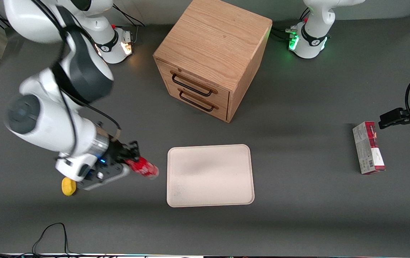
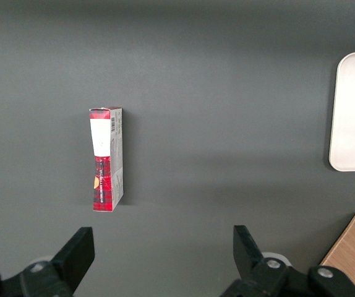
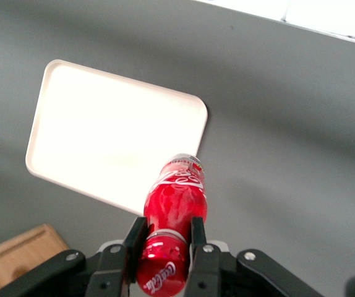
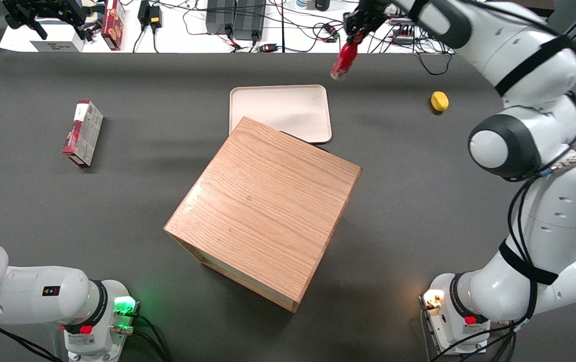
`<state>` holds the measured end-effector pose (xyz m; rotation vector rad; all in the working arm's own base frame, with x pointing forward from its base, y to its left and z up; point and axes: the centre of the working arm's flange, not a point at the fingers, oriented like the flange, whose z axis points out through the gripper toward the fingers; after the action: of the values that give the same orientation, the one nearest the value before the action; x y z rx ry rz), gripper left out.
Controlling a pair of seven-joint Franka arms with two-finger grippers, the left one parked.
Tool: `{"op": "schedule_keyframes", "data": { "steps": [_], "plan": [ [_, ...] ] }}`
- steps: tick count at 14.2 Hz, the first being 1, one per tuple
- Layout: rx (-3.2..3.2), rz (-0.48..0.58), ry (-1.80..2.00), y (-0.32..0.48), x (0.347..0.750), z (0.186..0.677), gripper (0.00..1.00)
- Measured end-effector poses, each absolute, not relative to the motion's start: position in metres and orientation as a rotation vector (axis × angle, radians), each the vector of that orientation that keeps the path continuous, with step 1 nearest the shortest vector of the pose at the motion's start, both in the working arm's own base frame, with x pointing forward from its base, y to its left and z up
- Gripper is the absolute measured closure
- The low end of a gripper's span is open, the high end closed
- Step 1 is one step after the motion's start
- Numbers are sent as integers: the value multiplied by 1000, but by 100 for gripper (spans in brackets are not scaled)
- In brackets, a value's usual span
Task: Place coke bottle on tray
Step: 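Carry the bottle to the white tray and stand it upright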
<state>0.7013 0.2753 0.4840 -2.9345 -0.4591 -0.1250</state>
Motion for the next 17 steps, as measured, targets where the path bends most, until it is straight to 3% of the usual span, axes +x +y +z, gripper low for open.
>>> {"op": "schedule_keyframes", "data": {
  "steps": [4, 8, 12, 16, 17],
  "plan": [
    [-2943, -206, -496, 310, 720, 405, 67],
    [-2937, -191, -473, 313, 730, 349, 67],
    [-2946, -159, -409, 314, 731, 333, 67],
    [-2934, -191, -387, 318, 732, 316, 67],
    [-2930, -204, -385, 318, 732, 314, 63]
  ]
}}
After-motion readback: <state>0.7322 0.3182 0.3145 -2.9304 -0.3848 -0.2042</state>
